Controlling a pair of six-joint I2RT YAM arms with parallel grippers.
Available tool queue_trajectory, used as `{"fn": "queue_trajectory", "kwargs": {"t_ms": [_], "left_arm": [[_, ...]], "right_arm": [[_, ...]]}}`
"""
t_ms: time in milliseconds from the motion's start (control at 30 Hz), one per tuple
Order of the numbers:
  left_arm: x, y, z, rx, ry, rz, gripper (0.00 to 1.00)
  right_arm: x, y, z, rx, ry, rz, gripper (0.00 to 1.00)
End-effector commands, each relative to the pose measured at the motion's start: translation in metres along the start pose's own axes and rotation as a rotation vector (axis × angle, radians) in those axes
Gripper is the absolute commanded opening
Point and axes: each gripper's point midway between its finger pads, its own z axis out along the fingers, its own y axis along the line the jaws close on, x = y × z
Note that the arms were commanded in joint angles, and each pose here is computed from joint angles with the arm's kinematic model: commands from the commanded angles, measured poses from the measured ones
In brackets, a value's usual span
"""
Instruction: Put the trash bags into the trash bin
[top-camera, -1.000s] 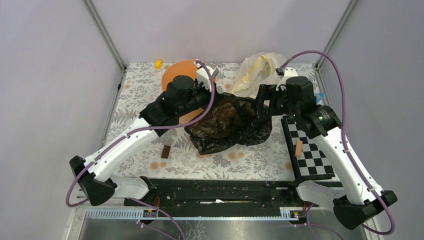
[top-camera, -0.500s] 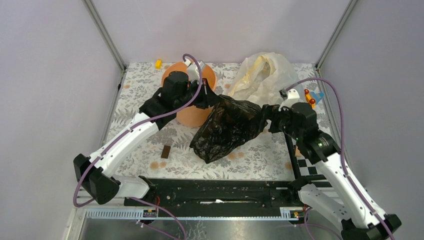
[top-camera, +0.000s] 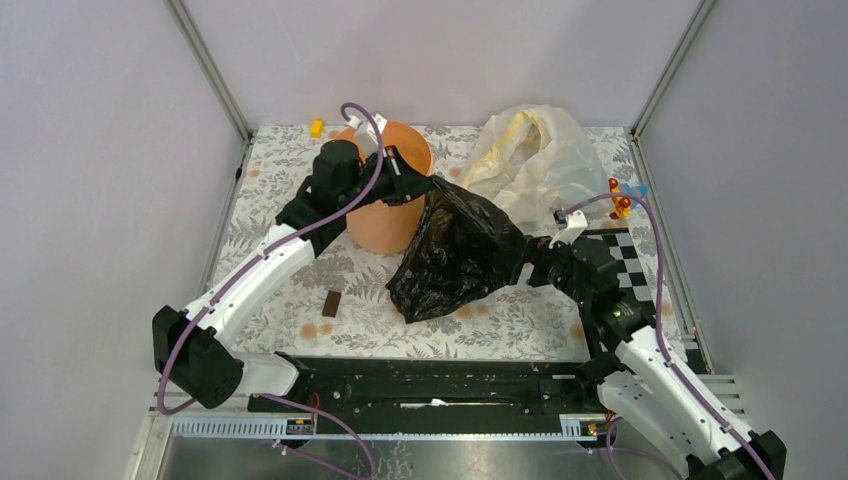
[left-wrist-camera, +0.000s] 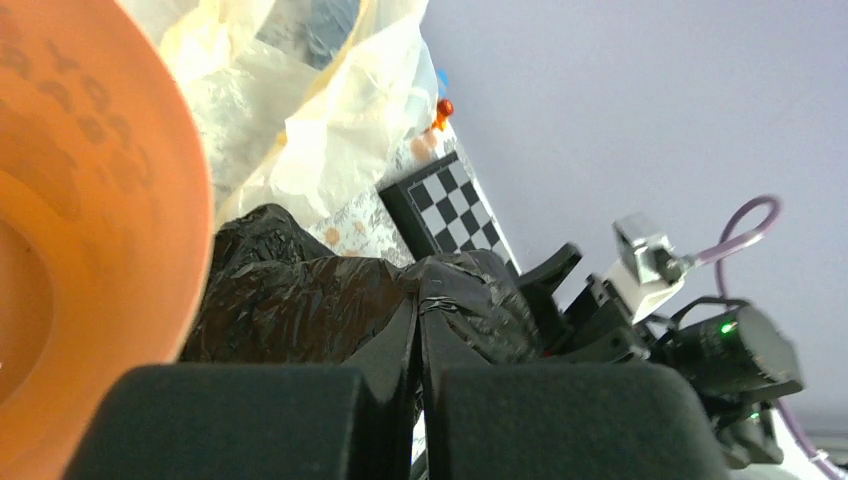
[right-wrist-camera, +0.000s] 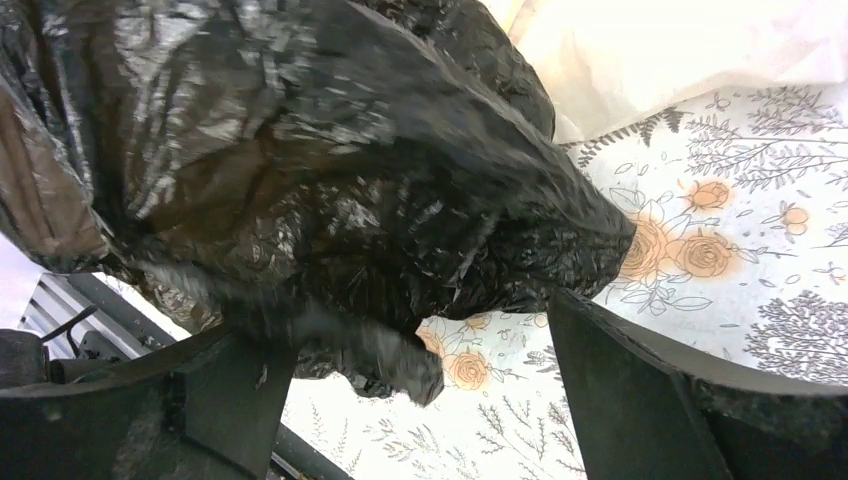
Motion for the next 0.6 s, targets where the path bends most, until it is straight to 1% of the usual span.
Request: {"fn": "queue_trajectory", "kwargs": {"t_ms": [0,33,67,100,133,167,200,267,333,400,433,467,533,567], "left_arm": [[-0.028,-0.02,-0.011,0.125,-0.087,-0.027,0.0],[-0.027,-0.019,-0.011,0.135,-0.082,-0.028,0.0],[-0.026,-0.019,-0.011,0.142,-0.077,-0.026,0.0],[-0.025,-0.015,-0.012,0.136,-0.076,-0.024,0.0],[-0.025,-0.012,-0.014,0.128,-0.08,-0.024,0.0],[-0.026,-0.008,-0.016,0.121,-0.085,-0.026,0.0],[-0.026,-0.005,-0.018,0.116,-0.092,-0.026,0.0],[-0.027,-0.001,-0.021,0.107,-0.096,-0.022,0.0],[-0.028,-0.001,-0.022,0.1,-0.095,-0.008,0.0],[-0.028,-0.001,-0.022,0.096,-0.086,-0.003,0.0],[-0.028,-0.003,-0.021,0.103,-0.08,-0.002,0.0],[-0.027,-0.003,-0.019,0.107,-0.071,-0.007,0.0],[-0.024,-0.006,-0.015,0.122,-0.059,-0.016,0.0],[-0.021,-0.009,-0.012,0.133,-0.051,-0.016,0.0]], "right_arm": [[-0.027,0.019,0.012,-0.096,-0.128,0.029,0.93],[-0.026,0.014,0.015,-0.076,-0.123,0.03,0.84],[-0.028,0.009,0.018,-0.04,-0.121,0.028,0.68],[-0.03,0.001,0.019,0.009,-0.12,0.033,0.5],[-0.034,-0.004,0.019,0.052,-0.121,0.034,0.34],[-0.037,-0.007,0.018,0.073,-0.125,0.028,0.2],[-0.043,-0.006,0.016,0.079,-0.135,0.022,0.11],[-0.052,-0.009,0.008,0.119,-0.155,0.014,0.04],[-0.065,-0.034,-0.005,0.286,-0.189,0.023,0.0],[-0.076,-0.064,-0.025,0.507,-0.209,0.049,0.0],[-0.08,-0.072,-0.032,0.57,-0.212,0.044,0.0],[-0.083,-0.078,-0.04,0.628,-0.217,0.045,0.0],[-0.086,-0.085,-0.051,0.689,-0.233,0.052,0.0],[-0.087,-0.087,-0.056,0.705,-0.241,0.057,0.06]]}}
